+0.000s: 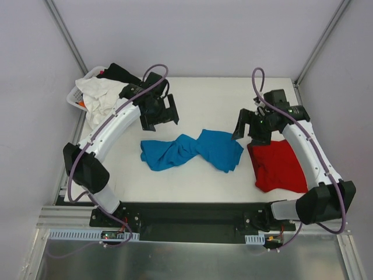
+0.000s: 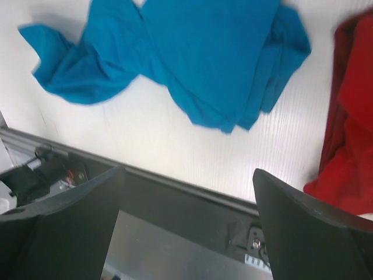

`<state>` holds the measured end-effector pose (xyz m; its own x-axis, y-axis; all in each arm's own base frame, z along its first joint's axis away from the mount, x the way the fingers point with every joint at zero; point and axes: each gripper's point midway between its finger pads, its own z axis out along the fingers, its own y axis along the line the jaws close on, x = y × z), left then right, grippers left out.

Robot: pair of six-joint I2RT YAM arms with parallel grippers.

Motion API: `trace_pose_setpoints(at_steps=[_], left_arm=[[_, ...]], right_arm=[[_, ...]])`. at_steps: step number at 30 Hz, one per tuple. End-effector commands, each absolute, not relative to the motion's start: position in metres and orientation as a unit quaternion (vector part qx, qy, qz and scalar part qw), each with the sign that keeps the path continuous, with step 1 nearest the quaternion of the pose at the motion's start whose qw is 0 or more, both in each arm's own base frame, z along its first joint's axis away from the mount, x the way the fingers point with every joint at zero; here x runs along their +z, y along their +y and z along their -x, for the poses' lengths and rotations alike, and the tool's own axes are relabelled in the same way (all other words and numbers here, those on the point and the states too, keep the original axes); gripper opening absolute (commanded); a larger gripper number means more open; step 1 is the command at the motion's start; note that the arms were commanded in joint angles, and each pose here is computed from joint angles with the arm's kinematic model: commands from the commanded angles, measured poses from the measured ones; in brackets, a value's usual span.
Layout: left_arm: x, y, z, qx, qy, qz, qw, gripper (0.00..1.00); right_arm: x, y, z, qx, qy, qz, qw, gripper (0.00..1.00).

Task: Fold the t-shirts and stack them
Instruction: Flatten the tshirt out

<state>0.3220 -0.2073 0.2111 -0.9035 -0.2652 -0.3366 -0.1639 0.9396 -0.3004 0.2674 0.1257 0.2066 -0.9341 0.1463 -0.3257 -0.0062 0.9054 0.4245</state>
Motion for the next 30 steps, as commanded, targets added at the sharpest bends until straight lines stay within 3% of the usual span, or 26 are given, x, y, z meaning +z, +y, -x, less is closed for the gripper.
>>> trace_pose_setpoints(at_steps=[1, 8, 18, 30], left_arm=[[0.182, -0.194, -0.262, -0.107, 0.982, 0.093, 0.122, 0.96], [0.155, -0.196, -0.233, -0.11, 0.986, 0.075, 0.102, 0.95], [0.175, -0.209, -0.238, -0.137, 0.981, 0.065, 0.121, 0.94], [0.191, -0.194, -0.23, -0.128, 0.979, 0.064, 0.143, 0.94]], right_arm=[[0.19, 0.131, -0.228, 0.226, 0.962, -0.024, 0.149, 0.93], [0.141, 0.134, -0.224, 0.217, 0.969, -0.025, 0.118, 0.86], [0.081, 0.167, -0.261, 0.212, 0.975, 0.007, 0.071, 0.83], [0.085, 0.193, -0.322, 0.24, 0.964, 0.017, 0.11, 0.79]])
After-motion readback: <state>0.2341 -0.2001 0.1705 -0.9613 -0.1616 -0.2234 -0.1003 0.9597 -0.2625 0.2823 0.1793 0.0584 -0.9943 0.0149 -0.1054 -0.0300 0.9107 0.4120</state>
